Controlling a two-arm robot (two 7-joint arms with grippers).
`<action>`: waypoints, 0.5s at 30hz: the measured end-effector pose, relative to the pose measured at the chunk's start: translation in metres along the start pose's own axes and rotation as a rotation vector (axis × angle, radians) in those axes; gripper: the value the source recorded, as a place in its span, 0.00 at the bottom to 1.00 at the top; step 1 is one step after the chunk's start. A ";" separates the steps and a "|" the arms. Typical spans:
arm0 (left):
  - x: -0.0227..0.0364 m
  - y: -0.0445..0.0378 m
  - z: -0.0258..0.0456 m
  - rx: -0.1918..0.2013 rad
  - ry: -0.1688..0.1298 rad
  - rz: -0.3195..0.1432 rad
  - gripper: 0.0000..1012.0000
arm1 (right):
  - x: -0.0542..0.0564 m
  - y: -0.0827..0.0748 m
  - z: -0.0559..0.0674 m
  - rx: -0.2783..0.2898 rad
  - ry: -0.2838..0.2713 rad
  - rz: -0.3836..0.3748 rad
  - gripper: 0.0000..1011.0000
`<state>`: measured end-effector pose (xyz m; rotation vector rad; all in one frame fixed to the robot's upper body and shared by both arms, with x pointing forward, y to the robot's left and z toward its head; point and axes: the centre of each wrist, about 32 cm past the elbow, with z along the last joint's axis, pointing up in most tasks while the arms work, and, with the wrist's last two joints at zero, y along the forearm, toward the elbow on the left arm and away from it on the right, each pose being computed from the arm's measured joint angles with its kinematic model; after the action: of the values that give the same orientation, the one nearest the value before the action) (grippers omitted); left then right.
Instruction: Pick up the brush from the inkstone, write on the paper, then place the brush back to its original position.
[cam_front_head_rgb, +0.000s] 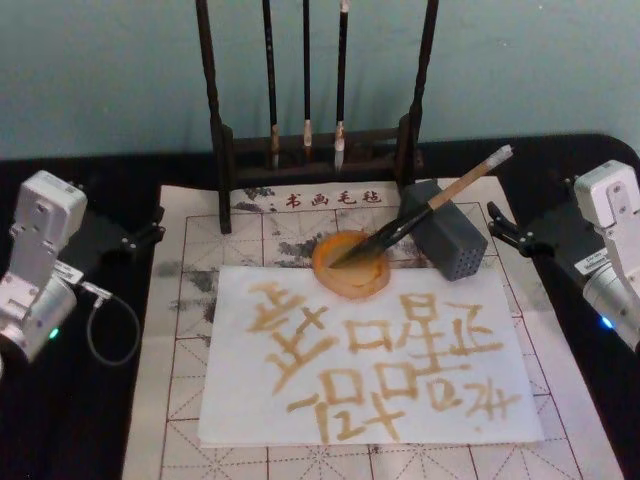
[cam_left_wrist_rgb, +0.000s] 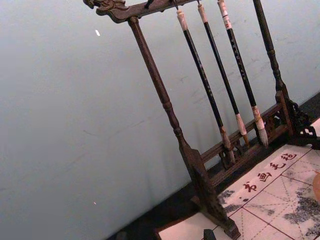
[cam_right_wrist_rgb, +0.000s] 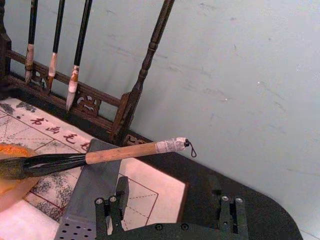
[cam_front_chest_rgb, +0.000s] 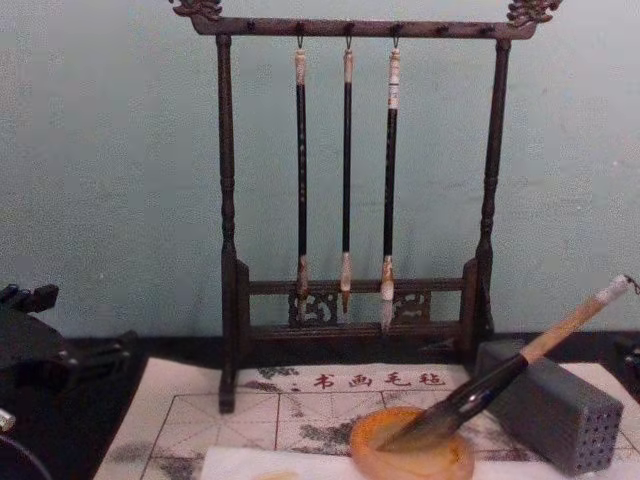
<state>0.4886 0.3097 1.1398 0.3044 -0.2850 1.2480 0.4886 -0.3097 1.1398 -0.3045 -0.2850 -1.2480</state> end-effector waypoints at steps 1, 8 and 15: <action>0.0000 0.0000 0.0000 0.000 0.000 0.000 0.99 | 0.000 0.000 0.000 0.000 0.000 0.000 0.99; 0.0000 0.0000 0.0000 0.000 0.000 0.000 0.99 | 0.000 0.000 0.000 0.000 0.000 0.000 0.99; 0.0000 0.0000 0.0000 0.000 0.000 0.000 0.99 | 0.000 0.000 0.000 0.000 0.000 0.000 0.99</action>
<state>0.4886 0.3097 1.1398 0.3045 -0.2851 1.2480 0.4886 -0.3097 1.1398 -0.3045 -0.2851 -1.2480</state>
